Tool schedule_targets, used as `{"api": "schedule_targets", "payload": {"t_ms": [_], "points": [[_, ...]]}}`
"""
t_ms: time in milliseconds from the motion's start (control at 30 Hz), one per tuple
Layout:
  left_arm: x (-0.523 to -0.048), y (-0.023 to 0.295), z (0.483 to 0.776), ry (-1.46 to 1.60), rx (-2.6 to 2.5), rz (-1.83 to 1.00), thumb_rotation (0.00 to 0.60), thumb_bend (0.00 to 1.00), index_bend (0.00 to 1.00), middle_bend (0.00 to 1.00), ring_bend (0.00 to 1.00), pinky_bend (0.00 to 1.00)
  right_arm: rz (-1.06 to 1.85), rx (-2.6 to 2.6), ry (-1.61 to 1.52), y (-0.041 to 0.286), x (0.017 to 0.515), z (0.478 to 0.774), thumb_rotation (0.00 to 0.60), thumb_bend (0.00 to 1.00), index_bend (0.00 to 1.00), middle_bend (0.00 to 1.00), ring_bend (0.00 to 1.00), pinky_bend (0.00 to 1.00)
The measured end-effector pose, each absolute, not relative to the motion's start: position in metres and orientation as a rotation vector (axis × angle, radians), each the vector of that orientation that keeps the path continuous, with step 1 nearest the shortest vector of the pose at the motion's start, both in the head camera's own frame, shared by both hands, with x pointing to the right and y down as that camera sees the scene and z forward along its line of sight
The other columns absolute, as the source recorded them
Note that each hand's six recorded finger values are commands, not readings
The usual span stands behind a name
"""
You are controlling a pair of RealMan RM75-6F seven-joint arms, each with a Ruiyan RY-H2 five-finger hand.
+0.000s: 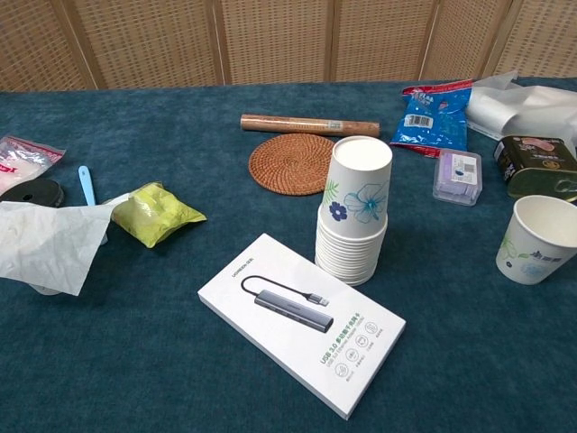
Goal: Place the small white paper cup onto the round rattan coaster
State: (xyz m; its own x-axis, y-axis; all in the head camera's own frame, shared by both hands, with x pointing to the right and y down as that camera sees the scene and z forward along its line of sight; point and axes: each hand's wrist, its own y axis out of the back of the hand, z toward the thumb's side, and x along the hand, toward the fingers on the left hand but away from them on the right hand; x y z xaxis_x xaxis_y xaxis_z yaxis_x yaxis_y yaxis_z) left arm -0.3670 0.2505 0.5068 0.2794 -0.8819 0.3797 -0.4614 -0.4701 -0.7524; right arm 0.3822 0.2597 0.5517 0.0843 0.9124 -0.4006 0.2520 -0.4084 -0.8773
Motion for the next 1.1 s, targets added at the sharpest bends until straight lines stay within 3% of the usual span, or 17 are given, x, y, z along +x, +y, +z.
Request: {"api": "schedule_targets", "payload": {"t_ms": [233, 567, 1100], "points": [[-0.359, 0.242, 0.501, 1.194, -2.071, -1.048, 0.600, 0.46, 0.14, 0.04, 0.00, 0.00, 1.351, -1.802, -1.095, 0.250, 0.361, 0.564, 0.600, 0.40, 0.00, 0.00, 0.00, 0.00], [-0.357, 0.241, 0.507, 1.186, -2.091, -1.055, 0.600, 0.46, 0.14, 0.04, 0.00, 0.00, 1.408, -1.893, -1.029, 0.244, 0.330, 0.598, 0.600, 0.28, 0.00, 0.00, 0.00, 0.00], [-0.365, 0.245, 0.517, 1.187, -2.098, -1.106, 0.600, 0.46, 0.14, 0.04, 0.00, 0.00, 1.439, -1.959, -0.965, 0.237, 0.307, 0.634, 0.600, 0.28, 0.00, 0.00, 0.00, 0.00]]}}
